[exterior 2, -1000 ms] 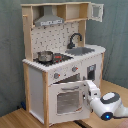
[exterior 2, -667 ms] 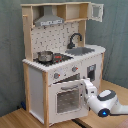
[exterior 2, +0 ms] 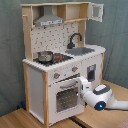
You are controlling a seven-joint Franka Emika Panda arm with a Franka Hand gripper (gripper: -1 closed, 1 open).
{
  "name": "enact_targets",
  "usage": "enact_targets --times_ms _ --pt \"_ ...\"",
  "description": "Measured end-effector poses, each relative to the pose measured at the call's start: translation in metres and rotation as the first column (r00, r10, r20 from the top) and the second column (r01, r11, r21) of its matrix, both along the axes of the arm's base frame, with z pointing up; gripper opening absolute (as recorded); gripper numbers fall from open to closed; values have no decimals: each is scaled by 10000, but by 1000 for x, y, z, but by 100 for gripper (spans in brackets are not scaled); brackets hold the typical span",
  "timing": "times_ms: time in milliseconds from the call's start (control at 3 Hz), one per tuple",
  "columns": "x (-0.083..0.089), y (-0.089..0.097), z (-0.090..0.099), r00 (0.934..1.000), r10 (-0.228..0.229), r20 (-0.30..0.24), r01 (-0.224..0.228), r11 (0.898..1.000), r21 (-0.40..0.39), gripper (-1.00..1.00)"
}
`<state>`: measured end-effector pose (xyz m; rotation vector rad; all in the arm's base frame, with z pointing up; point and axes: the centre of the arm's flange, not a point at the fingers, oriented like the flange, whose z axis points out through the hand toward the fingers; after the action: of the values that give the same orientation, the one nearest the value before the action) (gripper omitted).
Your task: Play with the kitchen
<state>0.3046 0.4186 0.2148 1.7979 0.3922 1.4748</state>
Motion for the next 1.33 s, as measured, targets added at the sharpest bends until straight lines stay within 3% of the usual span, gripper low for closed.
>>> enact_targets --times_ms 333,667,1000,1333 --pt "18 -3 9 9992 308 -261 -307 9995 36 100" --pt "35 -10 6 9964 590 -607 -588 9983 58 100" --pt "-1 15 16 9912 1258 -418 -1253 9920 131 100" --pt "-35 32 22 9863 1627 -262 -1630 9866 -96 100"
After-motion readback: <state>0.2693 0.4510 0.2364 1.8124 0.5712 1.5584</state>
